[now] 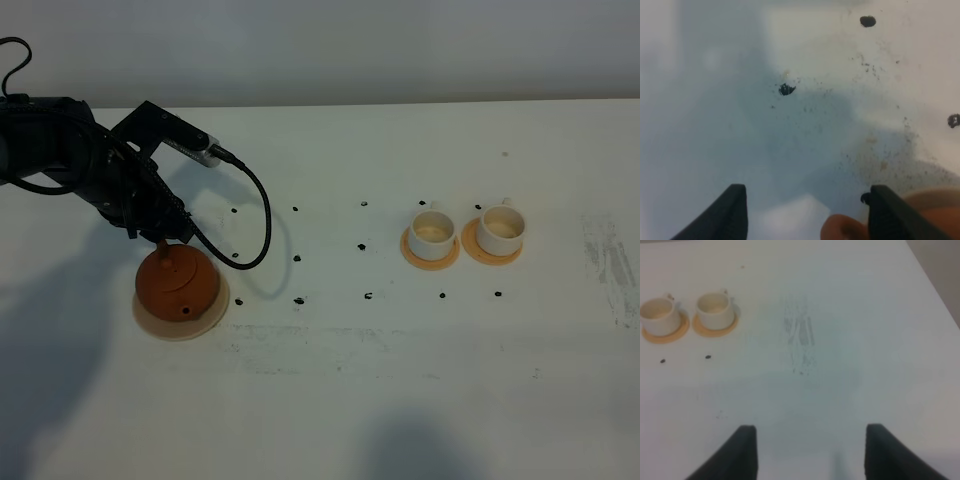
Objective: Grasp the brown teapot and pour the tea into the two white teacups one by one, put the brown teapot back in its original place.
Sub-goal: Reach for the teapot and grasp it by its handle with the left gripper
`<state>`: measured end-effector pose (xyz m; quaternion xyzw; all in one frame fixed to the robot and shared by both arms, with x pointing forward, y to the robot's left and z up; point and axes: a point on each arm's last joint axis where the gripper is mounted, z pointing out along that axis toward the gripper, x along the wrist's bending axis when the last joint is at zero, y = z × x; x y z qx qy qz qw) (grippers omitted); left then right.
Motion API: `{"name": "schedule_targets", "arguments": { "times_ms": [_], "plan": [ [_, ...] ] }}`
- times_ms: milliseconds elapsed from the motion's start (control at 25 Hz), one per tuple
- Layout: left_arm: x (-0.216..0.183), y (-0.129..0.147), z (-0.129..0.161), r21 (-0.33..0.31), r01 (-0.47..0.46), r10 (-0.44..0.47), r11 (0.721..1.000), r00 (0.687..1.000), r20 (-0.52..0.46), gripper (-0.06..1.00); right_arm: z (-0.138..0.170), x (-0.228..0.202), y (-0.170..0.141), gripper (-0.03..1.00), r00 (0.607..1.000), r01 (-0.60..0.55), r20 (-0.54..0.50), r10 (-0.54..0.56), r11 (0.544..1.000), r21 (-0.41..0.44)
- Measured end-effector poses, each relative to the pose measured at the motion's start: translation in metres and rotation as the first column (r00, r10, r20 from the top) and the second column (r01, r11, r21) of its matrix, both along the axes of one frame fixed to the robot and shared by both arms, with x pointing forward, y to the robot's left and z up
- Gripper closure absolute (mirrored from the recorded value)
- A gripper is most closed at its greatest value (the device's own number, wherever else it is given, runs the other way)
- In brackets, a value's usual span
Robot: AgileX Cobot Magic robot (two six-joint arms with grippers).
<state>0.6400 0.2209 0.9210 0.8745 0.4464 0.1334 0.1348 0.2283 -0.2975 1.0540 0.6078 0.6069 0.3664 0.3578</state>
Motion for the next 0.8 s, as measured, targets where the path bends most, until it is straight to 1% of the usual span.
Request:
{"name": "schedule_targets", "arguments": {
  "times_ms": [400, 800],
  "plan": [
    [-0.0033, 0.0052, -0.0012, 0.02, 0.002, -0.001, 1.0, 0.999, -0.049, 0.44, 0.0, 0.0, 0.0, 0.51, 1.0, 0.0, 0.0, 0.0, 1.0, 0.0],
    [-0.0029, 0.0063, -0.001, 0.037, 0.011, -0.009, 0.999, 0.999, -0.045, 0.44, 0.0, 0.0, 0.0, 0.51, 1.0, 0.0, 0.0, 0.0, 1.0, 0.0]
  ]
}}
